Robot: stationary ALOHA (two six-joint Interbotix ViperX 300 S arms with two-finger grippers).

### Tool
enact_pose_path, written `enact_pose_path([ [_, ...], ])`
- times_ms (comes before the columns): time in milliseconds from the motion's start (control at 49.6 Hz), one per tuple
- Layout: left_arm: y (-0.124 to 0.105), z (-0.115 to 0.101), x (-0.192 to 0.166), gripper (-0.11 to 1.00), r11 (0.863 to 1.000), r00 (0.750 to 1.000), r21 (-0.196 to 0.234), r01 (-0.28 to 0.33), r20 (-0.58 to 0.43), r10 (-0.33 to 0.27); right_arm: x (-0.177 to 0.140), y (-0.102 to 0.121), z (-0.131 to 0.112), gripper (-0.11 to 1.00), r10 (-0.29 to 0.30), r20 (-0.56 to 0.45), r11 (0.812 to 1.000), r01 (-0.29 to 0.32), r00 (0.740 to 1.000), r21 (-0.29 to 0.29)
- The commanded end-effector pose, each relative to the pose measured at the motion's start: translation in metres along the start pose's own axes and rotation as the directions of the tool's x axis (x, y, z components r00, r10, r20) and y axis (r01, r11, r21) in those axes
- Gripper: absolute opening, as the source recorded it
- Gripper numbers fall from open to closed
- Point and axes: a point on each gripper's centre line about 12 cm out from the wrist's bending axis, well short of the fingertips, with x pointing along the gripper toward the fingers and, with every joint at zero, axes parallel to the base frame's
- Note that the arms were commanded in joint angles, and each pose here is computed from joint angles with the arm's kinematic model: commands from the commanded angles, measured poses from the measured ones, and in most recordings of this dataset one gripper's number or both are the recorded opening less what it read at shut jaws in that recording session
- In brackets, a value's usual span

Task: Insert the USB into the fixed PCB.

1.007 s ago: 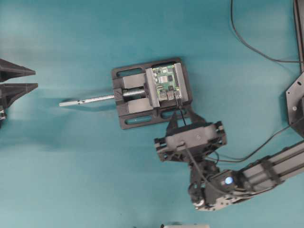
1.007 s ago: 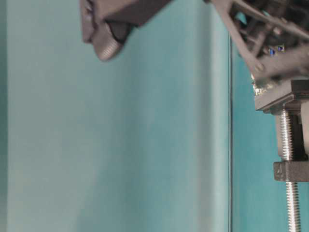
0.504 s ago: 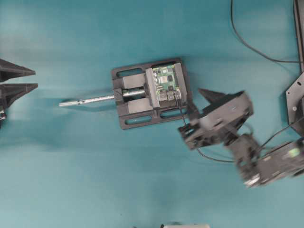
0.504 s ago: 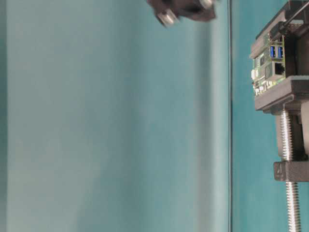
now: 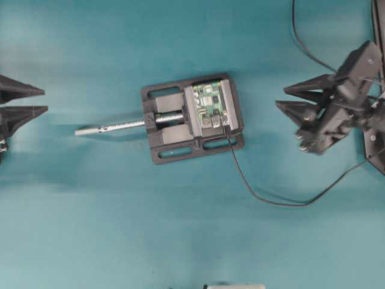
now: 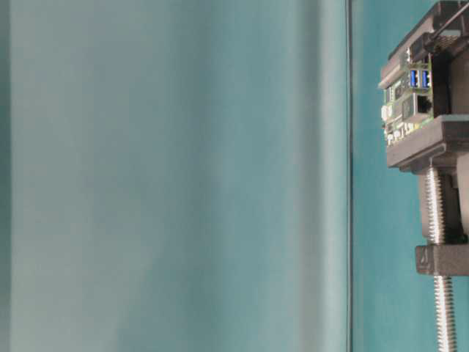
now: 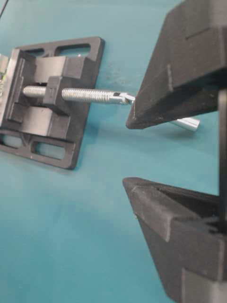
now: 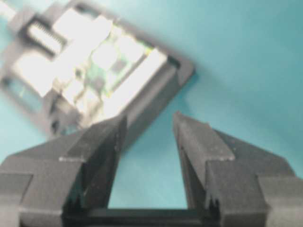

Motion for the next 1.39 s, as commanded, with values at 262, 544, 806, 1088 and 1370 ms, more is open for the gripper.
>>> enact_pose_path([
  [262, 0.0, 0.004, 0.001, 0.62, 1.0, 1.0, -0.007, 0.0, 0.008, 0.0, -0.033, -0.051, -0.01, 0.4, 0.178, 0.171, 0.984, -0.17, 0.969, -0.059],
  [544, 0.0, 0.004, 0.001, 0.62, 1.0, 1.0, -0.008, -0.001, 0.006, 0.001, -0.042, -0.05, -0.036, 0.18, 0.33, 0.109, 0.943, -0.325, 0.938, -0.067],
  [806, 0.0, 0.004, 0.001, 0.62, 1.0, 1.0, -0.008, -0.001, 0.006, 0.001, -0.04, -0.057, -0.04, 0.09, 0.29, 0.117, 0.956, -0.282, 0.95, -0.079],
  [1088, 0.0, 0.004, 0.001, 0.62, 1.0, 1.0, -0.008, -0.001, 0.006, 0.001, -0.037, -0.066, -0.047, 0.09, 0.241, 0.122, 0.969, -0.233, 0.963, -0.078],
  [1370, 0.0, 0.004, 0.001, 0.62, 1.0, 1.0, -0.008, 0.0, 0.008, 0.0, -0.042, -0.048, -0.062, 0.09, 0.396, 0.009, 0.915, -0.394, 0.918, -0.092],
])
